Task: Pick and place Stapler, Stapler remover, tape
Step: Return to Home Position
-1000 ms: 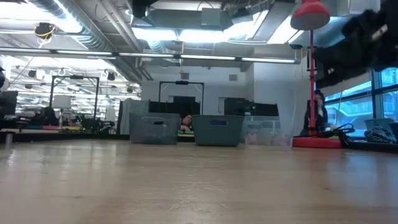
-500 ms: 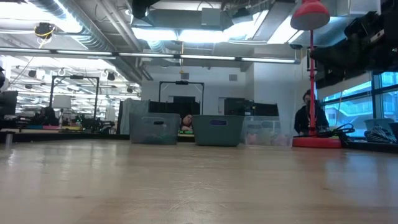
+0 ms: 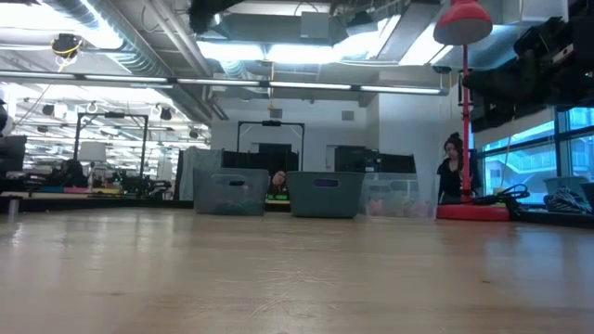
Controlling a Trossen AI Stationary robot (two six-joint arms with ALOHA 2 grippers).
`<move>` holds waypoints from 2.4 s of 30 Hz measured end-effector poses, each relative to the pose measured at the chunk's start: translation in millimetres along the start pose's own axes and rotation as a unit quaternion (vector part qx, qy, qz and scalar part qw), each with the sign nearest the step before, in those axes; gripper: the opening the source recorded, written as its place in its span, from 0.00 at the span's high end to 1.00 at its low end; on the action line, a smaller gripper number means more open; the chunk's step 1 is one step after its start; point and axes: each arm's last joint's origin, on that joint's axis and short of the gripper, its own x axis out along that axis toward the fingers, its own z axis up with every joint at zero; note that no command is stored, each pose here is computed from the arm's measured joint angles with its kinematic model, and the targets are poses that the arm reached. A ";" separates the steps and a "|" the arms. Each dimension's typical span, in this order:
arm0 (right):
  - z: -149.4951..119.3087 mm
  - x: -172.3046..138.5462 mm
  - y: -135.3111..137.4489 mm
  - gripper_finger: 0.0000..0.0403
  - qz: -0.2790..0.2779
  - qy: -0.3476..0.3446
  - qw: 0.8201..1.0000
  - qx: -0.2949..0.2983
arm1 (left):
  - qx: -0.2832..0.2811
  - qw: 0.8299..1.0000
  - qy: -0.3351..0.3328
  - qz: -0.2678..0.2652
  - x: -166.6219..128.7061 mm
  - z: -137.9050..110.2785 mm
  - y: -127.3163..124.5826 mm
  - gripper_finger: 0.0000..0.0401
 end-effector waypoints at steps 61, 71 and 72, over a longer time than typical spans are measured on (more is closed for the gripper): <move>-0.1 0.0 0.0 0.96 0.000 0.000 1.000 0.000 | 0.200 0.971 0.043 -0.125 -144.9 -165.3 40.6 0.38; 0.0 0.0 0.0 0.96 0.000 0.000 1.000 0.000 | 0.200 0.971 0.043 -0.125 -144.9 -165.4 40.6 0.38; -0.1 0.1 0.0 0.96 0.000 0.000 1.000 0.000 | 0.200 0.971 0.043 -0.125 -144.9 -165.4 40.6 0.38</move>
